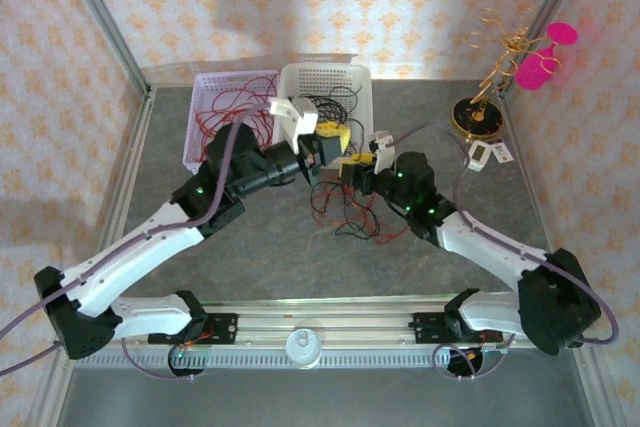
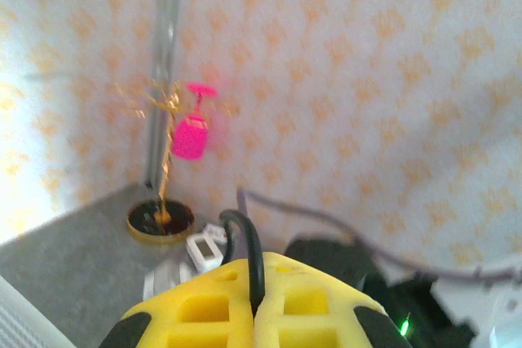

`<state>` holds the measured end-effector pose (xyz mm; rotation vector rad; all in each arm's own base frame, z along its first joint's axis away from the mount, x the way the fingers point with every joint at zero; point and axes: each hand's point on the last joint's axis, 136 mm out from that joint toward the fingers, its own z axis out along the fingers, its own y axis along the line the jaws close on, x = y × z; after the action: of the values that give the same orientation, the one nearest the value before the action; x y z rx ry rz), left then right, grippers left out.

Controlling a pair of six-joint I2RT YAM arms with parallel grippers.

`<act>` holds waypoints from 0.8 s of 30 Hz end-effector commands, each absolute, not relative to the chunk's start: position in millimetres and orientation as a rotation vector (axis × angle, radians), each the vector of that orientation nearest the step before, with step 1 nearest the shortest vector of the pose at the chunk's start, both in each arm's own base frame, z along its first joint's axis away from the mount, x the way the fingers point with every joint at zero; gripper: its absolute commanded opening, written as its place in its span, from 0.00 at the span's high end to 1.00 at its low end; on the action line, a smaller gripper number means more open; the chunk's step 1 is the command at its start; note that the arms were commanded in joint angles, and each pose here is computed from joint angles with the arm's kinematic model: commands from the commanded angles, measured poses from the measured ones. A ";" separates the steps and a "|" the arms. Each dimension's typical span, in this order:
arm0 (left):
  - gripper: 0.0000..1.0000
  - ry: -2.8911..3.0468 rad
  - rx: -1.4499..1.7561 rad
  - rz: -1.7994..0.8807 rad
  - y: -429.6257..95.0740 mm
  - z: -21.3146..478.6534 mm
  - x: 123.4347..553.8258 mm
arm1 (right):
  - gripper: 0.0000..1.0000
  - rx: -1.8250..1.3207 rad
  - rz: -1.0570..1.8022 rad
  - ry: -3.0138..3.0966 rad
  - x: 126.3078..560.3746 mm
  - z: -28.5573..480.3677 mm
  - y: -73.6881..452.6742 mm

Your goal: Untangle the cables

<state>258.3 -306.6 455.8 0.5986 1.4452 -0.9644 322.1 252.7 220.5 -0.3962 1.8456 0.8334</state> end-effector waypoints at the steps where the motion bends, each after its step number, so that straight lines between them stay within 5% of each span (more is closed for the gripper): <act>1: 1.00 1.339 0.476 -0.926 -274.8 524.5 249.9 | 0.58 -0.339 0.880 1.840 322.1 201.3 256.3; 10: 1.00 1.185 0.371 -0.828 -233.2 619.6 236.3 | 0.61 -0.256 0.854 2.025 313.5 116.5 245.1; 24: 1.00 0.890 0.206 -0.552 -171.4 735.9 221.7 | 0.57 -0.130 0.642 2.161 304.0 59.4 204.1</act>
<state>247.1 -206.7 687.9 0.2768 1.0564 -0.6231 305.1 220.1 80.6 -0.1877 2.1095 0.7375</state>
